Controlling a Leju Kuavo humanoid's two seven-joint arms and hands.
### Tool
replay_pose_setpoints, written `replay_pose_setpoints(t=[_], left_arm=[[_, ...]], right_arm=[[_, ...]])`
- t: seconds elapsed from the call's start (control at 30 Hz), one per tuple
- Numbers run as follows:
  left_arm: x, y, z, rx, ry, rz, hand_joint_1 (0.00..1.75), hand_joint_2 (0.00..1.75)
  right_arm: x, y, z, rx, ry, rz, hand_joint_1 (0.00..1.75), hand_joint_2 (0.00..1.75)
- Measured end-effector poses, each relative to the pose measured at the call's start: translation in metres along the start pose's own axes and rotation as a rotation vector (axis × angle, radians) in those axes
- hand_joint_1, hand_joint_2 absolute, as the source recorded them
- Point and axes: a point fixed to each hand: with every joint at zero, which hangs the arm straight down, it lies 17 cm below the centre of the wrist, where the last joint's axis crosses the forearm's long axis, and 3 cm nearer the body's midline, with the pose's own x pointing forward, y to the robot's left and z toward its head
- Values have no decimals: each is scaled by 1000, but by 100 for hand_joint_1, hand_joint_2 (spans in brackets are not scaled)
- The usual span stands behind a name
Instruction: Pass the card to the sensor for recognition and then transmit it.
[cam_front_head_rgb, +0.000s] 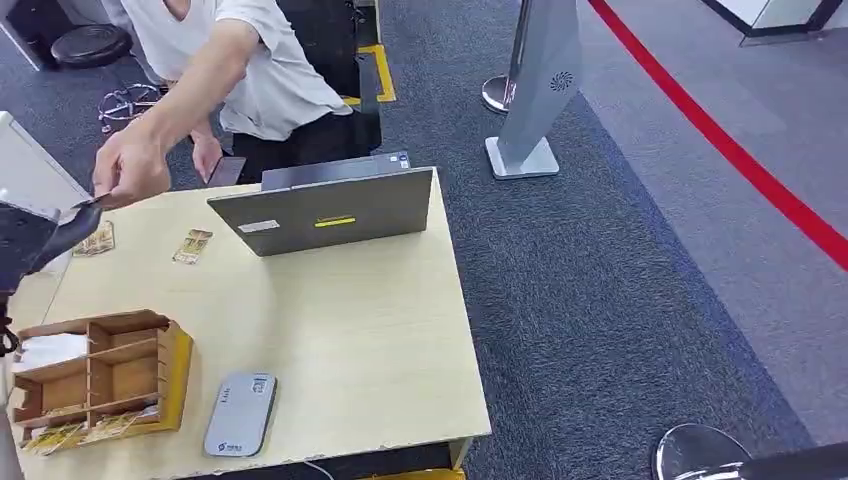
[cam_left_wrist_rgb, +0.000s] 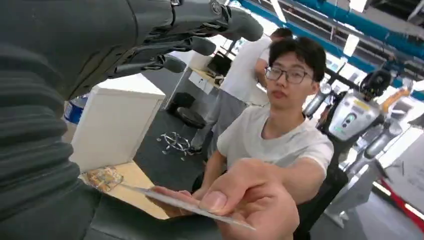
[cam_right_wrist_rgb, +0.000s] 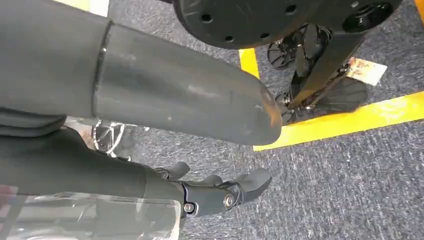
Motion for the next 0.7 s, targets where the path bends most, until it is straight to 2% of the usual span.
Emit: replay_pose_setpoints(t=[0.23, 0.43, 0.7], left_arm=[[0, -26, -12, -162, 53, -193, 175, 175], [-15, -39, -13, -280, 132, -397, 175, 175], [-34, -38, -11, -358, 218, -616, 175, 175]], right_arm=[[-9, -6, 1, -10, 26, 25, 0, 0], [-20, -10, 2, -14, 55, 48, 0, 0], [-28, -14, 3, -15, 80, 75, 0, 0]])
